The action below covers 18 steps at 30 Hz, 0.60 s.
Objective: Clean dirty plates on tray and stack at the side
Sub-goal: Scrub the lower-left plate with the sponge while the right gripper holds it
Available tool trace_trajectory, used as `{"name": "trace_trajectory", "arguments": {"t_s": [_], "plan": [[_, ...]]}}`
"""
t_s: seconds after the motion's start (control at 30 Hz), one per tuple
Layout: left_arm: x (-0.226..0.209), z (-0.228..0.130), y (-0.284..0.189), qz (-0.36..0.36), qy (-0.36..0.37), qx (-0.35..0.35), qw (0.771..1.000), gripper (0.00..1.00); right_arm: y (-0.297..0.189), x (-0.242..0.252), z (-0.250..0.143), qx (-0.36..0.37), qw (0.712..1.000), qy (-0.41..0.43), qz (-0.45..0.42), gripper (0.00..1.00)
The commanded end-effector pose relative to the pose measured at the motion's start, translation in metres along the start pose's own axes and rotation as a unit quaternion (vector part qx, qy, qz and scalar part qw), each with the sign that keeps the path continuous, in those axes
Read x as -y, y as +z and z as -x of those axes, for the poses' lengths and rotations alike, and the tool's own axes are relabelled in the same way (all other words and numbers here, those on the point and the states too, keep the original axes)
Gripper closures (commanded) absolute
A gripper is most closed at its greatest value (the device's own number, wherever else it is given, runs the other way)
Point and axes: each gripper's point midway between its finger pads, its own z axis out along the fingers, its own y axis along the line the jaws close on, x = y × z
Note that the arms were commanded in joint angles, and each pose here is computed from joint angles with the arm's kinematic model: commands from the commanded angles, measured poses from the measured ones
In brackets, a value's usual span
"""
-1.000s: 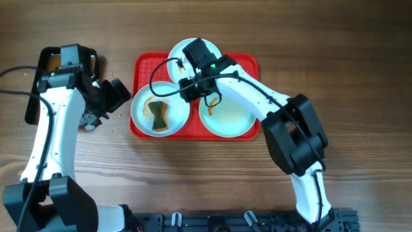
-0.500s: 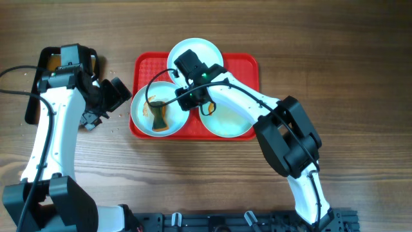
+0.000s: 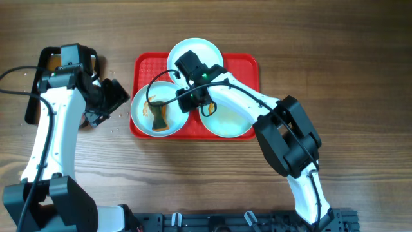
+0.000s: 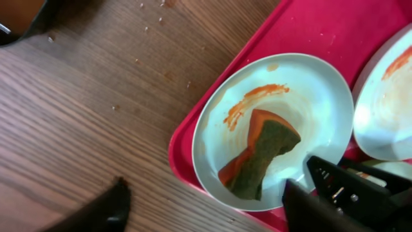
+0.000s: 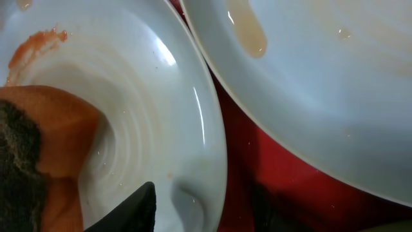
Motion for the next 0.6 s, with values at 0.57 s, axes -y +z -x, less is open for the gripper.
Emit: {"name": "trace_trajectory", "arguments": {"t_s": [0.57], "plan": [[0.06, -0.052, 0.077, -0.103, 0.096, -0.029, 0.99, 0.47, 0.014, 0.006, -0.013, -0.022, 1.0, 0.006, -0.003, 0.82]]}}
